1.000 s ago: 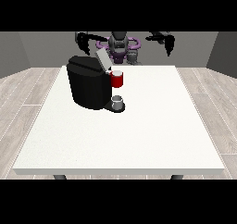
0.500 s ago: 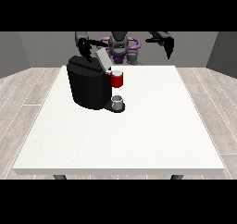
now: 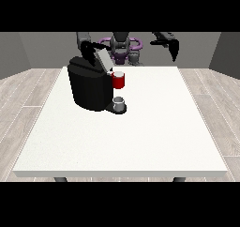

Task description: Insert the coffee pod into the coffee machine and close the lid

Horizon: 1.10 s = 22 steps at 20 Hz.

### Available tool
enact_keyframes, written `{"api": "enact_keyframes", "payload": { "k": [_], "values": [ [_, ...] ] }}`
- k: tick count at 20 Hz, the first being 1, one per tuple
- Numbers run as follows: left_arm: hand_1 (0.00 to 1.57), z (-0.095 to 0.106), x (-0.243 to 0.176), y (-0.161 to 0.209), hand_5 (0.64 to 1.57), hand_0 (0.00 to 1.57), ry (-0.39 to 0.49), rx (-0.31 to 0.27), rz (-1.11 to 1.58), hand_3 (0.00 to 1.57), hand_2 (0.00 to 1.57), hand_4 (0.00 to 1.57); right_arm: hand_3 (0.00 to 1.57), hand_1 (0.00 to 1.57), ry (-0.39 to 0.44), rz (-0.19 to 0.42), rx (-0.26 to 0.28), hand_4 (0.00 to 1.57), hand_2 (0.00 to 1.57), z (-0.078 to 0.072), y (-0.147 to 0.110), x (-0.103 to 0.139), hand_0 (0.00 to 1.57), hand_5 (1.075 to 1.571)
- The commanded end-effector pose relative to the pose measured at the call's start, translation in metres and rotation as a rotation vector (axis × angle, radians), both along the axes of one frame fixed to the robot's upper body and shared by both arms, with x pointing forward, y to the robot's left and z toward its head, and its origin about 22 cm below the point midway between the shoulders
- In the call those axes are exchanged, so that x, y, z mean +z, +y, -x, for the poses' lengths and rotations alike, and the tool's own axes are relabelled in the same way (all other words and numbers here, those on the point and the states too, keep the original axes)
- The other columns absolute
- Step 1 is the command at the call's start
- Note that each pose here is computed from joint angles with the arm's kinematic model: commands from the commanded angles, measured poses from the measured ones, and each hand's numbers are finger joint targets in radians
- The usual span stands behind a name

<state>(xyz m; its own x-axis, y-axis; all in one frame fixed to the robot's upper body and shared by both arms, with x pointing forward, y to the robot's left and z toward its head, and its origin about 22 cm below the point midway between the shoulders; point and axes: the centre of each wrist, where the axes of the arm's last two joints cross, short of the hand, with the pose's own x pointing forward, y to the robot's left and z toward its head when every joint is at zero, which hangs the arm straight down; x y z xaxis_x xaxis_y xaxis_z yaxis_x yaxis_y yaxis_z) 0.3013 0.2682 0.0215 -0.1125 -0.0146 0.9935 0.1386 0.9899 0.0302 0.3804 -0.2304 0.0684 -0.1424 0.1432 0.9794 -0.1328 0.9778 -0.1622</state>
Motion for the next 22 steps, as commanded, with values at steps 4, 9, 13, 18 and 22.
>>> {"api": "enact_keyframes", "payload": {
  "k": [4, 9, 13, 18, 22],
  "values": [
    [0.0, 0.003, 0.008, -0.005, 1.571, 0.0, -0.001, -0.018, -0.017, 0.0, 0.0, 0.0, 0.0, 0.0, -0.02, -0.002, 0.022, 0.0, 0.0, -0.014, 0.002, 0.009, 0.0, 1.571],
    [0.0, -0.007, 0.012, 0.004, 1.571, 0.0, -0.025, 0.021, -0.025, 0.0, 0.0, 0.0, 0.0, 0.0, -0.031, 0.022, 0.058, 0.0, 0.0, -0.017, 0.03, 0.014, 0.0, 1.571],
    [0.0, 0.005, 0.001, -0.004, 1.571, 0.0, 0.001, -0.012, -0.042, 0.0, 0.0, 0.0, 0.0, 0.0, -0.013, 0.033, 0.061, 0.18, 0.0, -0.02, 0.037, 0.014, 0.0, 1.571],
    [0.0, 0.0, -0.008, 0.0, 1.571, 0.0, 0.008, 0.049, -0.015, 0.0, 0.0, 0.02, 0.0, 0.0, -0.057, 0.093, 0.101, 0.0, 0.0, -0.023, 0.059, 0.036, 0.0, 1.571],
    [0.0, -0.011, 0.005, 0.008, 1.571, 0.0, -0.036, 0.034, -0.027, 0.0, 0.0, 0.19, 0.0, 0.0, -0.146, 0.152, 0.115, 0.12, 0.0, -0.027, 0.077, 0.046, 0.0, 1.571]
  ]
}}
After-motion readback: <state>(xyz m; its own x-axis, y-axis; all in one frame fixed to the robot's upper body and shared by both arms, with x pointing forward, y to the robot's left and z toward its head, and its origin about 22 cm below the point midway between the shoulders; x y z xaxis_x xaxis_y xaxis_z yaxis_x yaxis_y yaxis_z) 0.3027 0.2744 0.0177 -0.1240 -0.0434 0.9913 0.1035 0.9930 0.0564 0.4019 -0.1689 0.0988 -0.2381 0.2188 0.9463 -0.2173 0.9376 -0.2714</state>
